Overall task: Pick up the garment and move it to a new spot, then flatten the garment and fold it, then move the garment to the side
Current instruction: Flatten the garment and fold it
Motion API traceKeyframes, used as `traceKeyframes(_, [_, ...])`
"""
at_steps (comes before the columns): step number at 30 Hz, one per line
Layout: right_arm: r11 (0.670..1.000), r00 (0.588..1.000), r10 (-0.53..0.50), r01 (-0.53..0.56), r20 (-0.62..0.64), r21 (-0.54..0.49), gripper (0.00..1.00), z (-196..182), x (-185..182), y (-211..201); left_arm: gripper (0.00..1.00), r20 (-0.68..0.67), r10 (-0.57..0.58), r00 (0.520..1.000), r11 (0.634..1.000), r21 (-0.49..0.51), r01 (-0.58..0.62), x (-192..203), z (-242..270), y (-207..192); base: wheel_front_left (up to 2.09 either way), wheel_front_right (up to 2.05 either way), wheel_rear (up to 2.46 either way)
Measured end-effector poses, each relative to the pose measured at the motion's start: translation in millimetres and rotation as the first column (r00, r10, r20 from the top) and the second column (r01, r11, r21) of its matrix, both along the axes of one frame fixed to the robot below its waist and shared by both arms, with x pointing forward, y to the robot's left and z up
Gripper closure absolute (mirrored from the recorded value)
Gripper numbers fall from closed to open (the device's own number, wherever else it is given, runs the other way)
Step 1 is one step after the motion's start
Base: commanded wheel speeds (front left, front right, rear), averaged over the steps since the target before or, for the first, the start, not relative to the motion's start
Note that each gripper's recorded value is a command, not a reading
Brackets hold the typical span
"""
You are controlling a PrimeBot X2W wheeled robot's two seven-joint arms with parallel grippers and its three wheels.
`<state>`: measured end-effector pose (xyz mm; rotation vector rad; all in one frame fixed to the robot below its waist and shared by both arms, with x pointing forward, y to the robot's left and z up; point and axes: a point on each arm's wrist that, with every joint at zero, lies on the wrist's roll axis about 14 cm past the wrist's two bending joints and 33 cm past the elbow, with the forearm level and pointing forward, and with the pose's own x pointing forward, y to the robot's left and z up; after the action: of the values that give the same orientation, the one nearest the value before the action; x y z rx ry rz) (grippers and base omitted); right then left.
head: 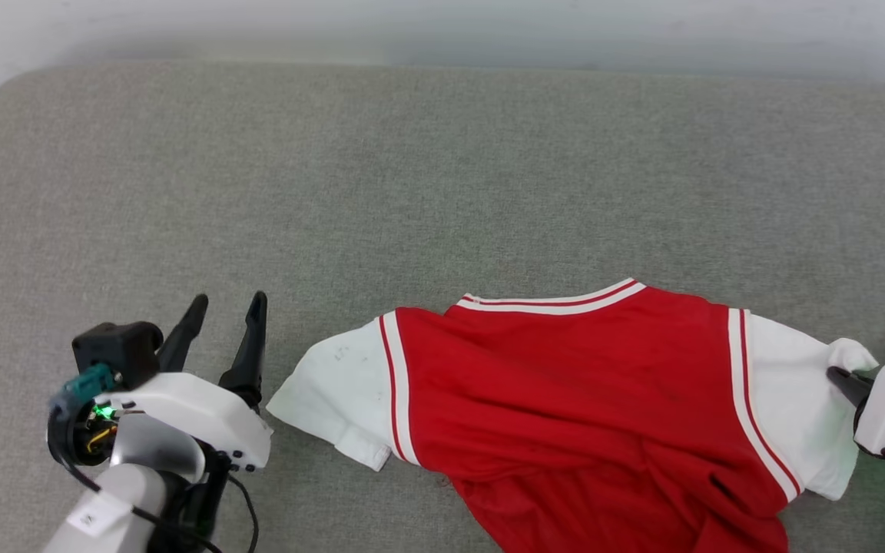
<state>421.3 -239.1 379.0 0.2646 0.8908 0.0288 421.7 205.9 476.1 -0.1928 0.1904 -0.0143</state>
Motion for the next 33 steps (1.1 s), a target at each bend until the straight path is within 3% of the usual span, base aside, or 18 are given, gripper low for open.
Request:
traceKeyframes(4, [1.0,0.998,-0.014,0.015,0.064,-0.017,1.0,18.6,-0.2,-5.9,0.0,-0.154,-0.083,0.985,0.996,-0.028,0.08,-5.6,-8.5,-3.9,0.0,0.0,0.0])
traceKeyframes(7, [1.0,0.996,-0.014,0.015,0.085,-0.021,1.0,26.3,-2.8,-4.5,0.0,-0.281,-0.157,0.947,0.988,-0.052,0.148,-11.4,-18.0,-11.4,0.0,0.0,0.0])
traceKeyframes(14, [1.0,0.997,-0.013,0.013,0.081,-0.001,1.0,27.3,-9.1,4.4,0.0,-0.557,-0.256,0.79,0.964,-0.086,0.252,-30.5,-57.5,-24.9,0.0,0.0,0.0])
traceKeyframes(24, [0.999,0.997,-0.046,0.046,0.058,0.002,1.0,15.9,-15.1,-0.6,0.0,-0.735,-0.323,0.596,0.92,-0.097,0.38,-45.1,-103.0,-42.8,0.0,0.0,0.0])
traceKeyframes(25, [0.999,0.997,-0.047,0.047,0.056,0.003,1.0,14.7,-15.2,-0.5,0.06,-0.747,-0.328,0.578,0.915,-0.1,0.391,-45.9,-106.0,-43.9,0.0,0.0,0.0])
traceKeyframes(26, [0.999,0.997,-0.05,0.05,0.054,0.003,1.0,13.5,-15.5,-1.0,0.6,-0.755,-0.33,0.567,0.912,-0.1,0.398,-45.6,-107.7,-44.6,0.0,0.0,0.0])
traceKeyframes(27, [0.999,0.997,-0.052,0.052,0.056,0.003,1.0,13.2,-15.2,-1.5,1.0,-0.756,-0.336,0.561,0.908,-0.102,0.407,-44.7,-109.1,-45.8,0.0,0.0,0.0])
traceKeyframes(33, [0.999,0.994,-0.05,0.051,0.094,-0.005,1.0,21.8,-8.0,-3.6,1.0,-0.748,-0.367,0.552,0.887,-0.104,0.449,-42.1,-106.9,-55.2,0.0,0.0,0.0])
